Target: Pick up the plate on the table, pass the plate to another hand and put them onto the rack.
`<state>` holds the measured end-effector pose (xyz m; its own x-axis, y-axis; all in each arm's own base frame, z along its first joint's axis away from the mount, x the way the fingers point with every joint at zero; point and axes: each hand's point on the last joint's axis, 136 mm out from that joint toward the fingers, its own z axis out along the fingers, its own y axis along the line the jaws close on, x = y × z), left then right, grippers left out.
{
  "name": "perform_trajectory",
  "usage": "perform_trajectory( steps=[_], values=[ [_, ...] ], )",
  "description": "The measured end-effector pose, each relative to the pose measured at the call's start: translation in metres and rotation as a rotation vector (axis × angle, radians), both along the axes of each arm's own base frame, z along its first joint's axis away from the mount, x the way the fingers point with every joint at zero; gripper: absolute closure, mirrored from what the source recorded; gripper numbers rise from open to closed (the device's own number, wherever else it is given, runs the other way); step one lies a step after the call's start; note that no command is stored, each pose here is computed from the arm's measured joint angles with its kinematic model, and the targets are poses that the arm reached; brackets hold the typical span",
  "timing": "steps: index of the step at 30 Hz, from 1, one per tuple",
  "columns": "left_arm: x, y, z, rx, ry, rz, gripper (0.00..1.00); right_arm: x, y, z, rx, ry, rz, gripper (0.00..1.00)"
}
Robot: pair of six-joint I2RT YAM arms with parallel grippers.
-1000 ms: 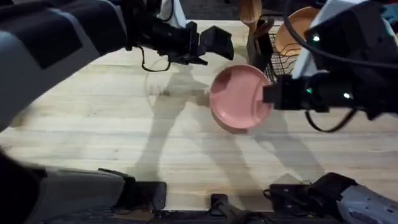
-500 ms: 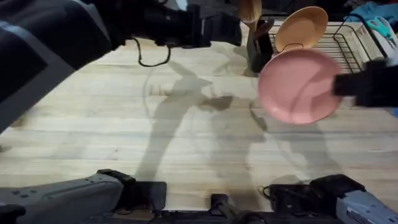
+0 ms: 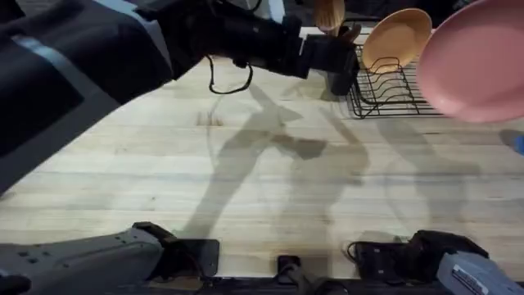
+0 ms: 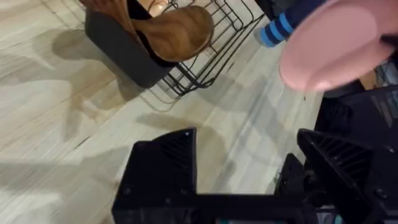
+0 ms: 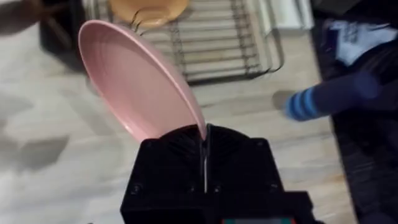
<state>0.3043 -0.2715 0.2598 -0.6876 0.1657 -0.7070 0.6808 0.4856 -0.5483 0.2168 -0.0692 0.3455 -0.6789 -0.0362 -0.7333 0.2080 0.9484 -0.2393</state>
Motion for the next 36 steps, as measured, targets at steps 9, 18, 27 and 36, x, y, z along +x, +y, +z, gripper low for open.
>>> perform_trajectory(
  steps=[9, 18, 27, 36],
  values=[
    [-0.008, -0.01, -0.001, 0.012, -0.008, -0.025, 0.006, 0.025, -0.026, 0.039, -0.143, -0.146, -0.027, 0.972],
    [-0.012, -0.013, -0.003, 0.015, -0.001, -0.036, 0.006, 0.07, -0.044, 0.049, -0.282, -0.147, 0.029, 0.971],
    [-0.027, -0.005, -0.023, 0.078, 0.111, -0.036, 0.006, 0.143, -0.058, 0.043, -0.548, -0.074, 0.218, 0.97],
    [-0.038, 0.001, -0.035, 0.116, 0.184, -0.036, 0.006, 0.19, -0.035, -0.004, -0.721, 0.061, 0.618, 0.971]
  ],
)
